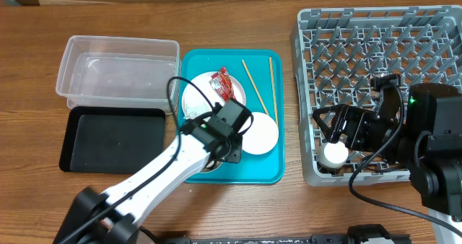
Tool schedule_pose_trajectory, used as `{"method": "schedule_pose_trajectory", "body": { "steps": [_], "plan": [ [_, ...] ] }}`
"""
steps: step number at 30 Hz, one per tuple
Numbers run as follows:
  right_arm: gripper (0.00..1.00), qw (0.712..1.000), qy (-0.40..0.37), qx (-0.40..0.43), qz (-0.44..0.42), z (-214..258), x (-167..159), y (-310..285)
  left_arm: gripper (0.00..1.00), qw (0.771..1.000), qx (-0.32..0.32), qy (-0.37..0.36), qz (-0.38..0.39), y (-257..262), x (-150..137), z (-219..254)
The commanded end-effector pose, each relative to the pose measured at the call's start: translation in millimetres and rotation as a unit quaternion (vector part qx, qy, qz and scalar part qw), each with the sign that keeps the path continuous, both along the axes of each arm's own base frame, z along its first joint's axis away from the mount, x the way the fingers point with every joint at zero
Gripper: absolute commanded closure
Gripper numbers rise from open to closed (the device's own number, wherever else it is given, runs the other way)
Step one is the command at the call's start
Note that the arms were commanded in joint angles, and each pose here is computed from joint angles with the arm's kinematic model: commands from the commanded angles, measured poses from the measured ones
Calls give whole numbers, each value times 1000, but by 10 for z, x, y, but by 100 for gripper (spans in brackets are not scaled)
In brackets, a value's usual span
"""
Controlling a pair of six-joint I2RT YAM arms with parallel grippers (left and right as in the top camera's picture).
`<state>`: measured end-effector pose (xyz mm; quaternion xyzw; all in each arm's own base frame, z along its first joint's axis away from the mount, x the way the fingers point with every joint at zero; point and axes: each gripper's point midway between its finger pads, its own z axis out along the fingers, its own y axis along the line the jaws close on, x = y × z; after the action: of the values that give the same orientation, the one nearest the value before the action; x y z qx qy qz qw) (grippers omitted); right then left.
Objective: Sort waste into correct bins and load items into the dishwasher
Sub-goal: 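Grasp the rim of the rice bowl with the left gripper, then carry the rice bowl left and tip the rice onto the black tray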
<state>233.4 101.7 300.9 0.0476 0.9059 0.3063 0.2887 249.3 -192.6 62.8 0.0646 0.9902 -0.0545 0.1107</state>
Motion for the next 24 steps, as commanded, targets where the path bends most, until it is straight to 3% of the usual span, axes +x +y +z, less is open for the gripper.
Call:
{"method": "schedule_pose_trajectory", "body": {
  "steps": [1,5,7,17,24],
  "plan": [
    [9,1000,-12,0,4,64,1,6,61,998,34,40,-15,40,-103,-332],
    [9,1000,-12,0,4,65,1,6,73,997,47,57,-15,51,-117,-490],
    [9,1000,-12,0,4,65,1,6,94,997,50,65,-15,61,-142,-514],
    [9,1000,-11,0,4,64,1,6,96,999,-25,25,-8,14,-115,518],
    [9,1000,-11,0,4,64,1,6,96,990,-120,32,72,552,-12,925]
  ]
}}
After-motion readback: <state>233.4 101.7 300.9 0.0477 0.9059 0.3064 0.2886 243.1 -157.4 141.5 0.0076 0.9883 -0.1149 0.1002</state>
